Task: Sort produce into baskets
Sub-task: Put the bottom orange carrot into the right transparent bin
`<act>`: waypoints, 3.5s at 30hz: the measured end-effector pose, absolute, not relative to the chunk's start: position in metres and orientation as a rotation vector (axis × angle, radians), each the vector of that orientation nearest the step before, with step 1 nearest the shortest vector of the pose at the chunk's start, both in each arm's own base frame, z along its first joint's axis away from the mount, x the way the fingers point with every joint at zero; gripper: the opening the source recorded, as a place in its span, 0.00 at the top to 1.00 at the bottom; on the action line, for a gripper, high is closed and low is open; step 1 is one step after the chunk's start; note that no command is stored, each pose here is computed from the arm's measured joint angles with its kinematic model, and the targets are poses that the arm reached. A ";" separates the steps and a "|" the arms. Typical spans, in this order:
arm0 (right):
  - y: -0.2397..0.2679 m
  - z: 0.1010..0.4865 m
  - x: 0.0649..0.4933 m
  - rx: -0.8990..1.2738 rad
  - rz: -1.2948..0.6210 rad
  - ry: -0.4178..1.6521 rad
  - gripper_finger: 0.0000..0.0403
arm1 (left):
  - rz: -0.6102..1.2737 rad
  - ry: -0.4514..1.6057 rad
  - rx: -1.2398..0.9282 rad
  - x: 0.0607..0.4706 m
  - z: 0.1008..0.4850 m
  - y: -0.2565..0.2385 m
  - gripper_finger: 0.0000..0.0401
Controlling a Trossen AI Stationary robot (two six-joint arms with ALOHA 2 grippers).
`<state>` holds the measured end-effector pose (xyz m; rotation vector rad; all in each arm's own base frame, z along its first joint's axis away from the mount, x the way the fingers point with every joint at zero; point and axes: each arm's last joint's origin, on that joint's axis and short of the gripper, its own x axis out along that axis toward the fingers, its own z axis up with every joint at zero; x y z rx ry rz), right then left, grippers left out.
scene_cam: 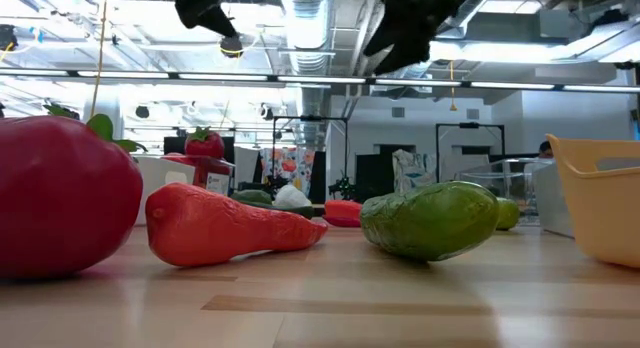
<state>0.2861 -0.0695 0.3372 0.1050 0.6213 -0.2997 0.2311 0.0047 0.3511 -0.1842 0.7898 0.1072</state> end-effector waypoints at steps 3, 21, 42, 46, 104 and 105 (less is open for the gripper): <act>-0.058 0.338 0.280 0.086 -0.288 0.615 0.05 | 0.096 0.856 -0.188 0.251 0.334 -0.009 0.09; -0.042 0.292 0.262 0.065 -0.260 0.776 0.05 | 0.076 0.982 -0.361 0.366 0.197 -0.086 0.17; -0.036 0.292 0.263 0.056 -0.239 0.781 0.05 | 0.277 1.008 -0.428 0.375 0.152 -0.103 0.31; -0.036 0.292 0.263 0.056 -0.239 0.779 0.05 | 0.286 1.023 -0.438 0.375 0.144 -0.107 0.34; 0.012 0.247 0.207 0.138 -0.031 0.266 0.05 | 0.166 0.295 -0.263 0.391 0.280 -0.008 0.80; 0.012 0.246 0.210 0.139 -0.030 0.256 0.05 | 0.158 0.257 -0.246 0.392 0.283 -0.008 0.80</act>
